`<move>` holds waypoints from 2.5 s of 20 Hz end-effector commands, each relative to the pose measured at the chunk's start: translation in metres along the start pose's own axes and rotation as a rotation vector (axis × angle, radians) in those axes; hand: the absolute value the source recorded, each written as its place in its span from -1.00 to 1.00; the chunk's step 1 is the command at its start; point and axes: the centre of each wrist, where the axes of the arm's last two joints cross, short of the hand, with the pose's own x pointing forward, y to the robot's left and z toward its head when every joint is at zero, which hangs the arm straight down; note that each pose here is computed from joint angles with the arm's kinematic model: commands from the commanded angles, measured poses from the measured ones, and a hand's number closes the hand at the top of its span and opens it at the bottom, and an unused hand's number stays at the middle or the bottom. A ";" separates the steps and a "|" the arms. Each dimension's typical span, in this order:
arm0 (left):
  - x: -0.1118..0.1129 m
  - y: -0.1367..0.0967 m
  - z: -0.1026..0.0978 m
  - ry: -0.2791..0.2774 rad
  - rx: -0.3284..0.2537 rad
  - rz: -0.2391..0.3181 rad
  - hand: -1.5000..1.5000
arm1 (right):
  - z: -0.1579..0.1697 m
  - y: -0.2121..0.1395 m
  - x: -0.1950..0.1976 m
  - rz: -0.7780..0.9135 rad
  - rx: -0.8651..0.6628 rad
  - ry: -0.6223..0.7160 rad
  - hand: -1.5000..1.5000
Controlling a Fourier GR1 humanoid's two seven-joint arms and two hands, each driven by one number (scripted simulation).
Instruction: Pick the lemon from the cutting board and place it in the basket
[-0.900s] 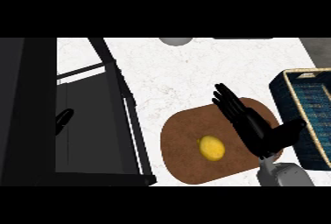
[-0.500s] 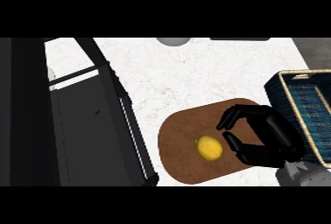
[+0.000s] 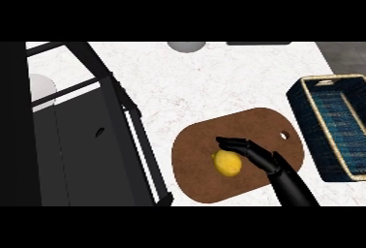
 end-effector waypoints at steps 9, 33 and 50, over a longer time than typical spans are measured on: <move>0.015 0.003 -0.004 -0.118 -0.059 -0.045 0.00 | 0.016 -0.062 0.068 0.779 -0.008 0.402 -1.00; 0.014 -0.004 -0.022 -0.166 -0.110 -0.024 0.00 | -0.033 -0.035 0.089 0.778 0.240 0.649 -1.00; 0.006 0.010 -0.012 -0.136 -0.097 -0.034 0.00 | -0.040 0.006 0.048 0.785 0.205 0.616 -1.00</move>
